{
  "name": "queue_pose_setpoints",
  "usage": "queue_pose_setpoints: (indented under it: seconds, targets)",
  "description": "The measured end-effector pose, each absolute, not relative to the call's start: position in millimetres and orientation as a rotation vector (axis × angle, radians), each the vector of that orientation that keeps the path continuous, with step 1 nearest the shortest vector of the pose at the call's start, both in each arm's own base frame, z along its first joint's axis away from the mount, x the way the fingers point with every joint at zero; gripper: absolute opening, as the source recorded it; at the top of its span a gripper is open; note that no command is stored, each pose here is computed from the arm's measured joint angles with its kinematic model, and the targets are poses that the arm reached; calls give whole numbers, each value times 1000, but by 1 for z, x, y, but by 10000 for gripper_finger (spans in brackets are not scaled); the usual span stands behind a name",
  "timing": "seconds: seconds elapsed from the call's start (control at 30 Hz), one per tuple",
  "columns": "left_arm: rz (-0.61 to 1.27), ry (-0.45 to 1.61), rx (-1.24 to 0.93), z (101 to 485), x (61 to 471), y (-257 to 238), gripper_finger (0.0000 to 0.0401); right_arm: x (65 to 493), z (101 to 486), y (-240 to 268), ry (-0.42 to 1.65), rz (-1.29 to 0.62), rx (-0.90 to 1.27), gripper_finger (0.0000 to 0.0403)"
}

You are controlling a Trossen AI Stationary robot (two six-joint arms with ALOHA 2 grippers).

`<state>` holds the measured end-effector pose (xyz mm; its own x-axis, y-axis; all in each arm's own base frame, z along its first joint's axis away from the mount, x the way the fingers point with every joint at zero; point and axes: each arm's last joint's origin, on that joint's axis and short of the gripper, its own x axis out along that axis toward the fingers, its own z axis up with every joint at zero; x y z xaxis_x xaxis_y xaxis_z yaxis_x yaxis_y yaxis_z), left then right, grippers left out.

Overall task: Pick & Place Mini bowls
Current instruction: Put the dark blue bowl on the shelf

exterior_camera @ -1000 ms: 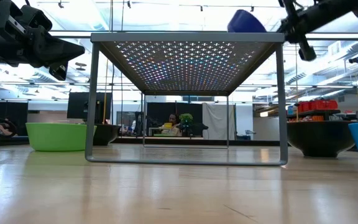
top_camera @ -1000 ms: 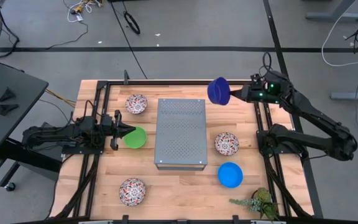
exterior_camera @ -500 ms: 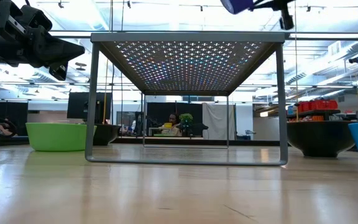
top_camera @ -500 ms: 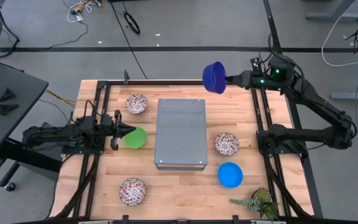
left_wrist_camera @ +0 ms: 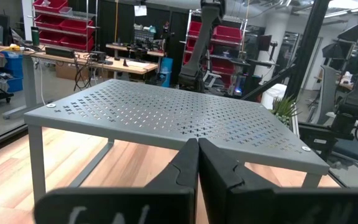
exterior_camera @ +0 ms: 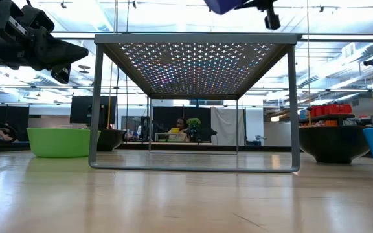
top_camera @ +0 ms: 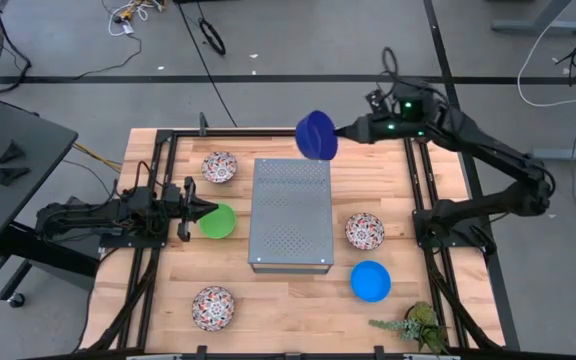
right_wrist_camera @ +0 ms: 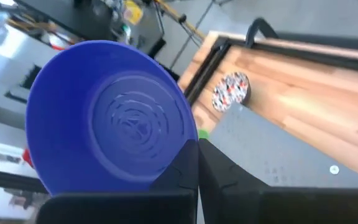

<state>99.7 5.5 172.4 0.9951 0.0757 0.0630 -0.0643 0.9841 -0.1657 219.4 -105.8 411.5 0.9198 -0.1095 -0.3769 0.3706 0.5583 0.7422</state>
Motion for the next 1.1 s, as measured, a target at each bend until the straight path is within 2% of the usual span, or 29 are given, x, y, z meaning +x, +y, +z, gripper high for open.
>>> queue_pose_setpoints:
  seconds: [0.47,0.87,1.1]
  targets:
    - [70,-69,-164,172,100,5,14,262,363,-109,611,-306,964,0]
    - [70,-69,-164,172,100,5,14,278,355,-89,680,-237,924,0]
    - [70,-69,-164,172,100,5,14,280,354,-84,673,-294,906,0]
